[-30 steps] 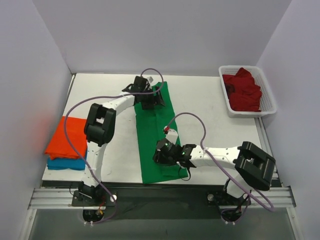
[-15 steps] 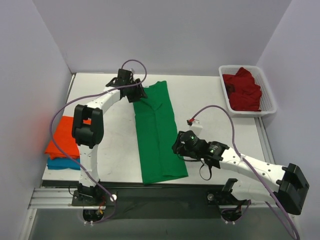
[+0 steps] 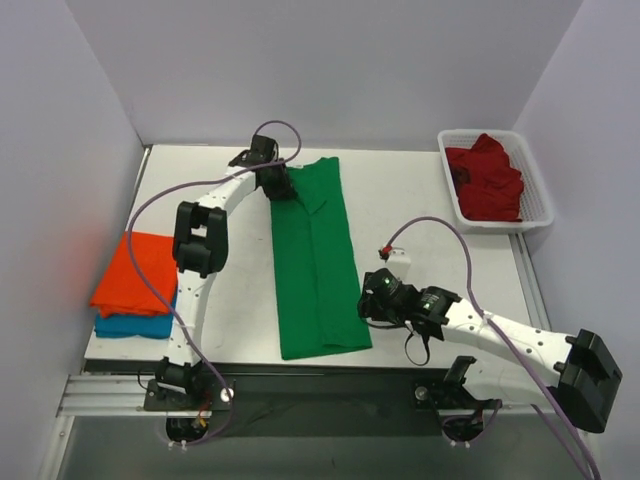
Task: Fold and stack the t-shirts
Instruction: Rotate the tshirt 90 degrees
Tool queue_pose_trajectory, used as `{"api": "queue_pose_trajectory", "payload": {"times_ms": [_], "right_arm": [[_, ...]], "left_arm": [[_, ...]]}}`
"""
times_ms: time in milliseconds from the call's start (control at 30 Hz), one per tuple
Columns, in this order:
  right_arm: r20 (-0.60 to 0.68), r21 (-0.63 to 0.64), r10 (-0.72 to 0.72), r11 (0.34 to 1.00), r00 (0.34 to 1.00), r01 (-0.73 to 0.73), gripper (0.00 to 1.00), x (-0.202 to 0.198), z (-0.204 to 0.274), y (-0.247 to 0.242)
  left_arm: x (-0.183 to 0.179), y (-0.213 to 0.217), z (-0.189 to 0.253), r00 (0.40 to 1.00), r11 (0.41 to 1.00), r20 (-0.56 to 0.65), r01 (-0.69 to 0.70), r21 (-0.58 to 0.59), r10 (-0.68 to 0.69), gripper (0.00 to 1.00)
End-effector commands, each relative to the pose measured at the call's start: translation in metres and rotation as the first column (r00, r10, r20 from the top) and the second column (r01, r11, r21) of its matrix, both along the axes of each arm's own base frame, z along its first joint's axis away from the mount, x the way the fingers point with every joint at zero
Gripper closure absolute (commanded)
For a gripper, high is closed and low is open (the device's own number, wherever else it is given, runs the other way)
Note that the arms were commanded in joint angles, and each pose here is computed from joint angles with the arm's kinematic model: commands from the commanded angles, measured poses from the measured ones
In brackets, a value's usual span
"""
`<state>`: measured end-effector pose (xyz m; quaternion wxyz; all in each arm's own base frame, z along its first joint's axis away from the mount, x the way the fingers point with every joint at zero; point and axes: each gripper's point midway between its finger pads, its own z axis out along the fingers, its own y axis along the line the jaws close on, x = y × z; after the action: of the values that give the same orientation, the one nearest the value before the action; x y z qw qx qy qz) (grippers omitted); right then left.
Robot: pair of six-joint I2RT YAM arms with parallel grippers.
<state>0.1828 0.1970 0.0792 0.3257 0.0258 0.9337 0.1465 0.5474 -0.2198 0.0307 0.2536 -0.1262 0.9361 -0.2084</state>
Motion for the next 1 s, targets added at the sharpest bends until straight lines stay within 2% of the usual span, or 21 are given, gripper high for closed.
{"api": "queue_pose_trajectory", "payload": {"times_ms": [0, 33, 67, 200, 333, 367, 467, 533, 600, 633, 667, 700, 733, 767, 800, 833, 867, 900, 933, 967], "right_arm": [[0.005, -0.087, -0.007, 0.996, 1.000, 0.007, 0.62, 0.009, -0.007, -0.011], [0.007, -0.089, -0.007, 0.996, 1.000, 0.007, 0.61, 0.012, -0.005, -0.011], [-0.010, -0.094, 0.001, 0.996, 1.000, -0.002, 0.61, 0.012, -0.008, -0.009], [-0.040, -0.087, 0.005, 0.996, 0.999, -0.009, 0.60, 0.022, -0.010, -0.010], [-0.077, -0.066, 0.026, 0.997, 0.997, -0.031, 0.60, 0.032, -0.012, -0.005], [-0.090, -0.068, 0.032, 0.997, 0.995, -0.038, 0.60, 0.031, -0.015, -0.004], [-0.113, -0.028, 0.055, 0.998, 0.992, -0.059, 0.60, 0.027, -0.019, 0.004], [-0.130, 0.008, 0.073, 0.997, 0.989, -0.072, 0.60, 0.020, -0.024, 0.008], [-0.140, 0.049, 0.090, 0.995, 0.986, -0.084, 0.60, 0.016, -0.026, 0.014], [-0.160, 0.060, 0.102, 0.994, 0.982, -0.093, 0.60, 0.009, -0.030, 0.015], [-0.163, 0.069, 0.110, 0.993, 0.980, -0.100, 0.60, 0.007, -0.031, 0.017], [-0.171, 0.075, 0.119, 0.991, 0.978, -0.108, 0.60, 0.003, -0.033, 0.019], [-0.176, 0.077, 0.126, 0.991, 0.976, -0.114, 0.61, 0.000, -0.035, 0.019], [-0.178, 0.062, 0.121, 0.992, 0.977, -0.111, 0.61, -0.002, -0.037, 0.017], [-0.184, 0.056, 0.133, 0.991, 0.974, -0.125, 0.61, -0.009, -0.039, 0.019], [-0.188, 0.049, 0.134, 0.991, 0.973, -0.127, 0.61, -0.011, -0.041, 0.019], [-0.183, 0.033, 0.125, 0.992, 0.975, -0.121, 0.61, -0.013, -0.041, 0.016], [-0.187, 0.032, 0.143, 0.990, 0.972, -0.139, 0.61, -0.020, -0.042, 0.019], [-0.187, 0.029, 0.147, 0.989, 0.971, -0.145, 0.61, -0.023, -0.042, 0.020], [-0.172, 0.007, 0.134, 0.991, 0.976, -0.134, 0.61, -0.021, -0.041, 0.017]], "left_arm": [[0.021, 0.007, -0.019, 0.999, 1.000, -0.050, 0.002, 0.024, -0.001, 0.56], [0.025, 0.006, -0.035, 0.997, 1.000, -0.071, 0.012, 0.019, -0.011, 0.53], [0.037, 0.002, -0.018, 0.999, 1.000, -0.033, 0.018, -0.004, -0.018, 0.52], [0.051, -0.010, -0.002, 0.999, 0.990, 0.009, 0.032, -0.135, -0.031, 0.45], [0.060, -0.020, 0.051, 0.991, 0.971, 0.124, 0.085, -0.222, -0.058, 0.31], [0.060, -0.021, 0.076, 0.984, 0.967, 0.167, 0.101, -0.232, -0.063, 0.27], [0.051, -0.023, 0.128, 0.964, 0.957, 0.255, 0.146, -0.253, -0.079, 0.23], [0.042, -0.021, 0.146, 0.958, 0.954, 0.276, 0.147, -0.260, -0.073, 0.23], [0.022, -0.017, 0.167, 0.953, 0.952, 0.299, 0.141, -0.271, -0.055, 0.23], [0.010, -0.012, 0.199, 0.939, 0.951, 0.343, 0.137, -0.278, -0.035, 0.23], [-0.005, -0.004, 0.168, 0.960, 0.960, 0.278, 0.086, -0.265, -0.009, 0.23], [-0.016, -0.002, 0.169, 0.965, 0.958, 0.261, 0.059, -0.280, 0.017, 0.25], [-0.035, 0.002, 0.187, 0.958, 0.956, 0.283, 0.044, -0.290, 0.041, 0.27], [-0.055, 0.012, 0.152, 0.973, 0.964, 0.220, -0.015, -0.266, 0.075, 0.28], [-0.071, 0.016, 0.142, 0.976, 0.963, 0.188, -0.054, -0.265, 0.106, 0.32], [-0.091, 0.013, 0.161, 0.966, 0.961, 0.230, -0.050, -0.272, 0.116, 0.44], [-0.120, 0.025, 0.117, 0.976, 0.971, 0.156, -0.116, -0.209, 0.151, 0.50], [-0.137, 0.025, 0.111, 0.976, 0.972, 0.147, -0.133, -0.194, 0.163, 0.52], [-0.159, 0.017, 0.124, 0.972, 0.976, 0.185, -0.108, -0.191, 0.144, 0.53], [-0.177, 0.025, 0.108, 0.972, 0.981, 0.168, -0.143, -0.128, 0.164, 0.53]]}}
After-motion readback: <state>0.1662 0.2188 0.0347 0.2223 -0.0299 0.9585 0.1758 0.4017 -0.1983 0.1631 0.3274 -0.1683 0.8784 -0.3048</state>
